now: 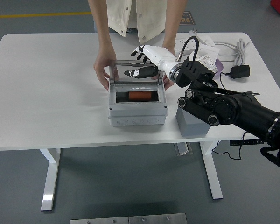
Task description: Fetch the battery,place it into the box,close the lid of the box
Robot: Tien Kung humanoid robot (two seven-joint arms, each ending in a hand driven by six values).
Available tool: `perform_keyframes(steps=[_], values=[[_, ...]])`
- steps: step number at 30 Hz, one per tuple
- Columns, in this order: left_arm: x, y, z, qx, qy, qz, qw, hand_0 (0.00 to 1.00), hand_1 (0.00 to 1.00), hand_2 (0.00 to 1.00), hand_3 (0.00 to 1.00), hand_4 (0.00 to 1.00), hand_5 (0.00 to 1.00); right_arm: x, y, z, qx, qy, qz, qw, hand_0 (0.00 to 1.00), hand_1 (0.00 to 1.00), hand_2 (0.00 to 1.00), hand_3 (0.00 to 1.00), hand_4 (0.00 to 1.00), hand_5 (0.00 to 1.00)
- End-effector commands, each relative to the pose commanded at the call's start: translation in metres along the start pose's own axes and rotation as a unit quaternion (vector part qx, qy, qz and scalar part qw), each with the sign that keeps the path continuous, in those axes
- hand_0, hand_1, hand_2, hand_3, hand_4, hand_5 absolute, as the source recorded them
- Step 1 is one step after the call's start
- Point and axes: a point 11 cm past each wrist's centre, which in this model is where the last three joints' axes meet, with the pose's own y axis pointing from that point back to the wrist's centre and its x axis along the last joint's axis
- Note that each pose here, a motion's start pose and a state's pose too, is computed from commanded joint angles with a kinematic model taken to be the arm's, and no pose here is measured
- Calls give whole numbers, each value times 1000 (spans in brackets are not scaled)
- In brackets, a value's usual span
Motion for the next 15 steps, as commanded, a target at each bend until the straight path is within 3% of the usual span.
perform_keyframes(steps=[2, 3, 8, 9, 15], values=[[0, 0, 0, 0, 1, 0, 1000, 578, 572, 545, 573, 530, 2, 1, 1, -1, 0, 6, -1, 1000, 544, 647, 704, 730, 873, 592], [0, 0, 0, 0, 2, 0, 1000, 578, 573, 546, 573, 531, 2, 1, 2, -2, 0, 9, -3, 1000, 548, 604, 607, 635, 872, 592], [1, 0, -2, 1, 4, 1, 1000, 578, 573, 546, 573, 531, 2, -2, 7, -7, 3, 26, -15, 1000, 548, 604, 607, 635, 872, 592], [1, 0, -2, 1, 5, 1, 1000, 578, 574, 547, 573, 531, 2, -4, 9, -8, 3, 30, -19, 999, 433, 450, 475, 506, 868, 602], [1, 0, -2, 1, 8, 1, 1000, 578, 575, 547, 572, 531, 2, -18, 16, -7, 1, 56, -47, 997, 399, 426, 451, 478, 864, 606]])
